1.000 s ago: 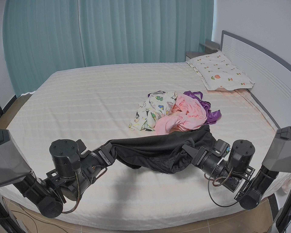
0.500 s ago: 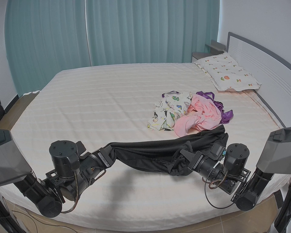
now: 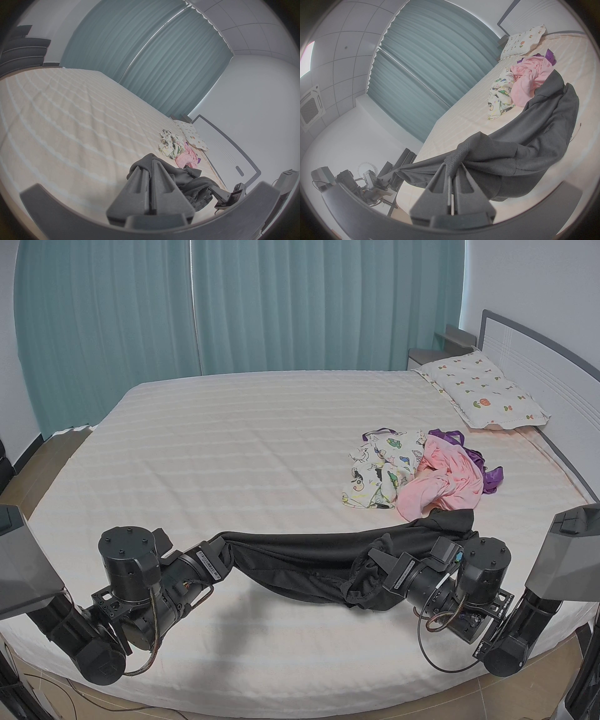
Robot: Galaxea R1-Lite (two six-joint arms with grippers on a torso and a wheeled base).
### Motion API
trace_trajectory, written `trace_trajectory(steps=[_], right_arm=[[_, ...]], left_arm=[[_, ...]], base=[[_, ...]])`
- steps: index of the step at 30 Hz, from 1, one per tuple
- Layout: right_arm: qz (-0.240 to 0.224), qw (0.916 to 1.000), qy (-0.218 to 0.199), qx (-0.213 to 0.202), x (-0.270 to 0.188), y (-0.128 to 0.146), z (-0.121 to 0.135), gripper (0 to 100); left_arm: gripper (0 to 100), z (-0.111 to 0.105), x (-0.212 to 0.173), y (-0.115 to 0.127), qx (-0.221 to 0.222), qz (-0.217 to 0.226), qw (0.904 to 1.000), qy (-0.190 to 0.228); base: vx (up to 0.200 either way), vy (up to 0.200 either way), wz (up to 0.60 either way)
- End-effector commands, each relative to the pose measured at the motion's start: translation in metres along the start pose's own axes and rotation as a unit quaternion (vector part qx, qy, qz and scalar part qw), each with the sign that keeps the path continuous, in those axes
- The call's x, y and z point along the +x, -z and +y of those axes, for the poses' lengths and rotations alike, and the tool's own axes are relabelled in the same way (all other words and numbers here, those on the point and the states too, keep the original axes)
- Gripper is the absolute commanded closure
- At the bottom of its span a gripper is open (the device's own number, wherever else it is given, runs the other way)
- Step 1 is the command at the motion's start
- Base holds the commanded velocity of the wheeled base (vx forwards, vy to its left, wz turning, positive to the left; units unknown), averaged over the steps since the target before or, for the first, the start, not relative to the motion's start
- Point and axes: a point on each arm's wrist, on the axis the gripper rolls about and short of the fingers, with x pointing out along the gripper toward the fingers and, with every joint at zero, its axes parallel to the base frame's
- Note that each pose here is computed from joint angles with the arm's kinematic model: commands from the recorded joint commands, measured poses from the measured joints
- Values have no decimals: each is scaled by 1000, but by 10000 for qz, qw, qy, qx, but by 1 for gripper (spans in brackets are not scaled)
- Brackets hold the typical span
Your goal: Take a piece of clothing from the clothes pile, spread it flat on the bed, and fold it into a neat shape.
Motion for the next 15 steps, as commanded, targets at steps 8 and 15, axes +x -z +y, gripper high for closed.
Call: trace_trajectory(steps=[8,15], right_arm=[[-47,10000,-75,15,0,-1,3,100],[-270,9996,-98,-27,-3,-8,9,100]], left_arm=[[100,-1,-1,-2,0,-44,10000,21],[100,-5,-7,-9,37,-199,9998,78]], base=[[0,200,0],[0,200,0]])
